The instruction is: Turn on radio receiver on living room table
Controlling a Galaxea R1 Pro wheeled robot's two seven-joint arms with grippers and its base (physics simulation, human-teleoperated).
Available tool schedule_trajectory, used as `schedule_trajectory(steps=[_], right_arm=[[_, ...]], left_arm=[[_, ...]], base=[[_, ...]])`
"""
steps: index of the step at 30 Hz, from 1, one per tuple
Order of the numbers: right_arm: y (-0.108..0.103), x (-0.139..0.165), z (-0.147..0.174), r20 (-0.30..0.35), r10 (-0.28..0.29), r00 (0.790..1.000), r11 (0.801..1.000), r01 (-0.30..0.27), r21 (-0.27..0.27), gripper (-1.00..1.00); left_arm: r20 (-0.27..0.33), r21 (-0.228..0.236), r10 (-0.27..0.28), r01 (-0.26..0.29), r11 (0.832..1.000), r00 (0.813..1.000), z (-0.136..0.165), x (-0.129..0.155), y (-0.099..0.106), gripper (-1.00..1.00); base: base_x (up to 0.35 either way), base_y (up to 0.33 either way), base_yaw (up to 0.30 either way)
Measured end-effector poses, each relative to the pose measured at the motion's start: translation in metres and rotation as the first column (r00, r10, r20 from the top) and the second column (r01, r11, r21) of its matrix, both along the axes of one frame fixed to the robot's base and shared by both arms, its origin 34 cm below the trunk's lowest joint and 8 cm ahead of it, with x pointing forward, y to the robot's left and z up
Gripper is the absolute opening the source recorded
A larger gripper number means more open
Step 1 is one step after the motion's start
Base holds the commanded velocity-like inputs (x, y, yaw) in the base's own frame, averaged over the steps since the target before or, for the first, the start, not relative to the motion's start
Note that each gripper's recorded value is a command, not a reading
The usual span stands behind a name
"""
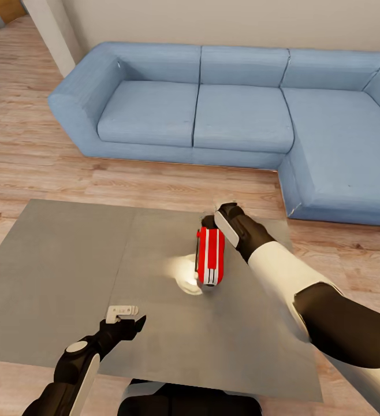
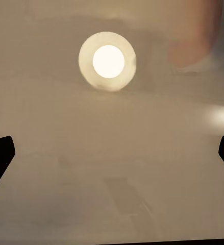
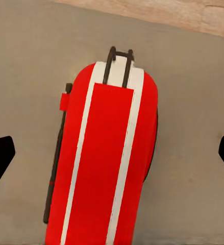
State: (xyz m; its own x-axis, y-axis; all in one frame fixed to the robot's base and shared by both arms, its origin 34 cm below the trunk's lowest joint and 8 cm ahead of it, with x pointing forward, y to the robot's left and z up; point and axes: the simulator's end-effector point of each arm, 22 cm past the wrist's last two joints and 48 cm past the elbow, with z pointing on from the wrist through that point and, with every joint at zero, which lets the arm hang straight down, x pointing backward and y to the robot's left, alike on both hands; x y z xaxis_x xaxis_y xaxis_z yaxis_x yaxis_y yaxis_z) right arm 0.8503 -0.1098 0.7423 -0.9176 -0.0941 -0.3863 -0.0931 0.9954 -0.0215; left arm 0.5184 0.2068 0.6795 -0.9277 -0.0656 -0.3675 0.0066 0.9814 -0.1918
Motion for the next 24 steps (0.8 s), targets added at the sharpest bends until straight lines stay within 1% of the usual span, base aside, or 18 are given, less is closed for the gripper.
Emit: schedule_trajectory(steps=[3,6,10,13,16,24], right_arm=[[-0.007,-0.011,-0.017,-0.019,-0.026,0.999,1.0,0.026,-0.007,1.0],[-0.007,-0.014,-0.022,-0.026,-0.045,0.999,0.999,0.046,0.008,1.0],[-0.007,-0.014,-0.023,-0.024,-0.057,0.998,0.998,0.057,0.017,1.0],[-0.007,-0.012,-0.024,-0.006,-0.076,0.997,0.997,0.076,0.028,1.0],[-0.008,-0.009,-0.024,0.008,-0.084,0.996,0.996,0.083,0.033,1.0],[-0.007,-0.01,-0.025,0.008,-0.083,0.996,0.996,0.083,0.038,1.0]], left_arm=[[0.0,0.0,0.0,0.0,1.0,1.0,0.0,0.0,0.0,1.0],[0.0,0.0,0.0,0.0,1.0,1.0,0.0,0.0,0.0,1.0],[0.0,0.0,0.0,0.0,1.0,1.0,0.0,0.0,0.0,1.0],[0.0,0.0,0.0,0.0,1.0,1.0,0.0,0.0,0.0,1.0],[0.0,0.0,0.0,0.0,1.0,1.0,0.0,0.0,0.0,1.0],[0.0,0.0,0.0,0.0,1.0,1.0,0.0,0.0,0.0,1.0]], base=[[0.0,0.0,0.0],[0.0,0.0,0.0],[0.0,0.0,0.0],[0.0,0.0,0.0],[0.0,0.0,0.0],[0.0,0.0,0.0]])
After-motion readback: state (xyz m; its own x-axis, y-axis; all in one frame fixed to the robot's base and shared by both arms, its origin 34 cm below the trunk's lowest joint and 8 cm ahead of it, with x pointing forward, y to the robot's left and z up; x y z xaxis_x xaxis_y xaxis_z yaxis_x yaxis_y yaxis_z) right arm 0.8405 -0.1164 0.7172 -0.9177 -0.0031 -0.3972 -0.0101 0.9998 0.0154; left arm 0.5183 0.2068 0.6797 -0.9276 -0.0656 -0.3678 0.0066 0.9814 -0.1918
